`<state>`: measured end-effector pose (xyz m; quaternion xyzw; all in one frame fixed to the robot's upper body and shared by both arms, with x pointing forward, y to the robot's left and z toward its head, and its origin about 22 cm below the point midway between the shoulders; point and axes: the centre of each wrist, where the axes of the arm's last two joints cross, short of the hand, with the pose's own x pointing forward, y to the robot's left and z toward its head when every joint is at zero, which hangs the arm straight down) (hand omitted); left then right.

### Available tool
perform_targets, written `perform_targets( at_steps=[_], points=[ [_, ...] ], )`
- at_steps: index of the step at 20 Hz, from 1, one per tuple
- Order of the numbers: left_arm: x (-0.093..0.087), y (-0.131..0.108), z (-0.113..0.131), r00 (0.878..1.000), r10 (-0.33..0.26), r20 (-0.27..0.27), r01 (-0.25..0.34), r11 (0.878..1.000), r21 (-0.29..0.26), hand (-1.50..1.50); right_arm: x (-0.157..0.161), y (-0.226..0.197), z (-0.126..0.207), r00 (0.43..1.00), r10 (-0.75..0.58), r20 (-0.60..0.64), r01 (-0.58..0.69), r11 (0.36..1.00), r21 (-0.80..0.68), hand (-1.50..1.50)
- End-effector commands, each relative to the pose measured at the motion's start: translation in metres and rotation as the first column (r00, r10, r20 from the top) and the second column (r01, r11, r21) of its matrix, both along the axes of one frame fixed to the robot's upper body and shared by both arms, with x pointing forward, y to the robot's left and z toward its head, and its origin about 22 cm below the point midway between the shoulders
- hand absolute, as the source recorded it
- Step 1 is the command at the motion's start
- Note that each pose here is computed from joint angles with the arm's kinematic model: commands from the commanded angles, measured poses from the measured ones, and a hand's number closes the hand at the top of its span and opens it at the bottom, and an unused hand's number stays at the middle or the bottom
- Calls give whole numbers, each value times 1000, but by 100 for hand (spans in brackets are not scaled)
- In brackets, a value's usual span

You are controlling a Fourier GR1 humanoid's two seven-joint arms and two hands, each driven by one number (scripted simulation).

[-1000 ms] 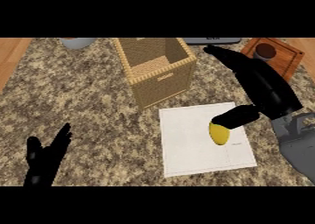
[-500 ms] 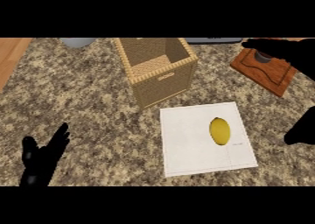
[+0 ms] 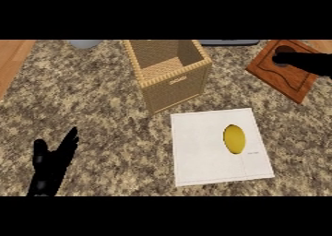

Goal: Pick the lemon from the placemat and place it in the basket

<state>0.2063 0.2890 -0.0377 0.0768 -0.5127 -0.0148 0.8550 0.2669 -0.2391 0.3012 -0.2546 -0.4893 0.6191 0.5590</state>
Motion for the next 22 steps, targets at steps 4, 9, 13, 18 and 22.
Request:
perform_targets(
  at_steps=[4,9,13,18,22],
  points=[
    [-2,7,-14,998,15,-61,-15,1000,-1,0,-3,0,-36,998,-52,-34,53,998,29,-150],
    [-17,11,-1,998,-3,-58,3,1000,-1,0,1,9,-63,999,-42,-22,43,998,51,-150],
    [0,5,-5,997,5,-75,-6,1000,-7,0,10,12,-89,999,-34,-17,35,998,46,-150],
    [-26,10,-10,998,-11,-65,10,1000,-5,0,6,20,-136,999,-44,-30,43,999,-27,-150],
    [-10,1,-21,998,-1,-60,1,1000,1,0,16,27,-158,997,-55,-50,54,998,-23,-150]
  ],
)
